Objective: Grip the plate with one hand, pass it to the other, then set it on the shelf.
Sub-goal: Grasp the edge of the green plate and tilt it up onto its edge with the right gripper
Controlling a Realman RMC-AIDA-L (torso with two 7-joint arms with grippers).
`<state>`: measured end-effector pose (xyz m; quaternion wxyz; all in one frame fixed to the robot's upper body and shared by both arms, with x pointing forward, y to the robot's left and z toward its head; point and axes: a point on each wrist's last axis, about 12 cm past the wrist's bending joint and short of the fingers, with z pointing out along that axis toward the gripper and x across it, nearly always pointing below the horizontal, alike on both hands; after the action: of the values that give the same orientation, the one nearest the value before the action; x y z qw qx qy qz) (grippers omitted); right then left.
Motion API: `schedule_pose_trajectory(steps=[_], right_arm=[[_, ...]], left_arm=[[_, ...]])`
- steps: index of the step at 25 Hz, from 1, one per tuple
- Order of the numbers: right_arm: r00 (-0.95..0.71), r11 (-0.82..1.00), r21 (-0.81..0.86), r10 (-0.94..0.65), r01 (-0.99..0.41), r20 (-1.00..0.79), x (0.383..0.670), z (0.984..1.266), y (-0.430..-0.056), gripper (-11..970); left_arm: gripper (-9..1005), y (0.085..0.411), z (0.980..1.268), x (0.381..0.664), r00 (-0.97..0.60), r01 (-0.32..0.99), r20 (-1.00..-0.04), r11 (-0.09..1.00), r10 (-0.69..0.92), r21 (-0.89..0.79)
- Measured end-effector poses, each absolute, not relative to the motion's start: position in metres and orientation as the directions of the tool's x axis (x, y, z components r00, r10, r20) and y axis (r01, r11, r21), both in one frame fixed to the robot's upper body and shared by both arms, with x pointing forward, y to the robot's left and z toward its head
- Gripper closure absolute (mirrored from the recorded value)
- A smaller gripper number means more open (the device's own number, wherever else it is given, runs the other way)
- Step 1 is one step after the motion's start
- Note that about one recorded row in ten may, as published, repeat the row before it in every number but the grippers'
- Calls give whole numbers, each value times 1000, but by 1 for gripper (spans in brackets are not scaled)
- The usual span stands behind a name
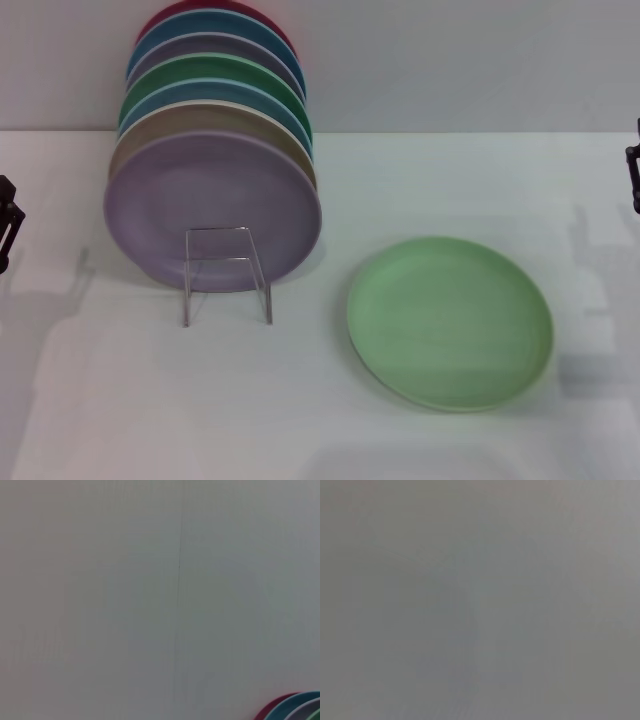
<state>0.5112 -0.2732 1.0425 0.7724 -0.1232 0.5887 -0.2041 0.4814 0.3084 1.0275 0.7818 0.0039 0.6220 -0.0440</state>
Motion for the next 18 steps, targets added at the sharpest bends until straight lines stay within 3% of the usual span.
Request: schedule_pose_trajectory(steps=[9, 15, 18], right_arm=[[225, 865, -467, -499, 181, -837, 509, 1043, -270, 356], [205, 812, -542, -581, 217, -788, 507, 1047, -253, 356], [171, 833, -503, -543, 230, -822, 512, 1053, -241, 356]], left_arm=[[158, 308, 1028, 481, 225, 74, -972, 996, -64, -49], [158, 308, 1026, 479, 220, 77, -973, 996, -62, -47], [158, 308, 1026, 478, 219, 77, -974, 996, -63, -47]])
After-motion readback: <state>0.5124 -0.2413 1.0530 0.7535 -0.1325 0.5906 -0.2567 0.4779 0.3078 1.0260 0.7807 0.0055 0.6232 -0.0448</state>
